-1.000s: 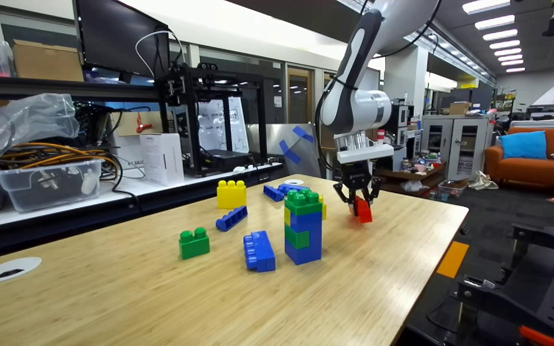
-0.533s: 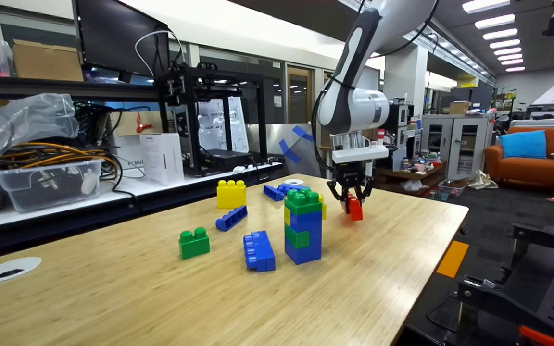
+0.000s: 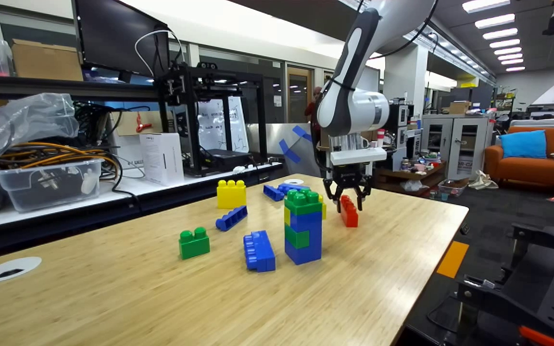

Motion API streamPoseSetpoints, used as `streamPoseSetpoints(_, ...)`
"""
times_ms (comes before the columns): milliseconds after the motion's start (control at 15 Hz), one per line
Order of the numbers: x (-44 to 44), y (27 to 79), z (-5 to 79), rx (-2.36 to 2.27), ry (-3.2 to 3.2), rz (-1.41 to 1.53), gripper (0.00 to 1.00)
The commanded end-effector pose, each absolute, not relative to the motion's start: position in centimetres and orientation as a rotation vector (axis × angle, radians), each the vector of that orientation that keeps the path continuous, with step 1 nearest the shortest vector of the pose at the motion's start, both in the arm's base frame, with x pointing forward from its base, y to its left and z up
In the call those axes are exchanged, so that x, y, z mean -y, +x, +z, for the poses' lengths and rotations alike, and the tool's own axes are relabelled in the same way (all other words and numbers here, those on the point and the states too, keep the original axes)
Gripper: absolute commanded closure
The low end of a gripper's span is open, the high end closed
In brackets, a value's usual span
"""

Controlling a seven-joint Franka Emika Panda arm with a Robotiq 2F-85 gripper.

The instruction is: Detach the red Lego from the stack of Lego's and put it on the table

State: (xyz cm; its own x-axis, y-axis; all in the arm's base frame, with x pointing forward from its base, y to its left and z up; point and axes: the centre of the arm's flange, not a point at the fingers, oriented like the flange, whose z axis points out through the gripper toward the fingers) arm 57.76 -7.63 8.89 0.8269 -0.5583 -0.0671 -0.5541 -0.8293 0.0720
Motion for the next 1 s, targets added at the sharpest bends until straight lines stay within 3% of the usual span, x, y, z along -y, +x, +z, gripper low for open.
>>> streamPoseSetpoints(0, 6.8, 56.0, 11.3, 0.896, 2.961, -0.085, 0.06)
streamPoseSetpoints(133, 5.8, 55.0, 14.4, 0.879, 2.96, -0.068, 0.0)
streamPoseSetpoints(933, -7.4, 45.6, 37.8, 0.221, 2.964, 0.003, 0.0)
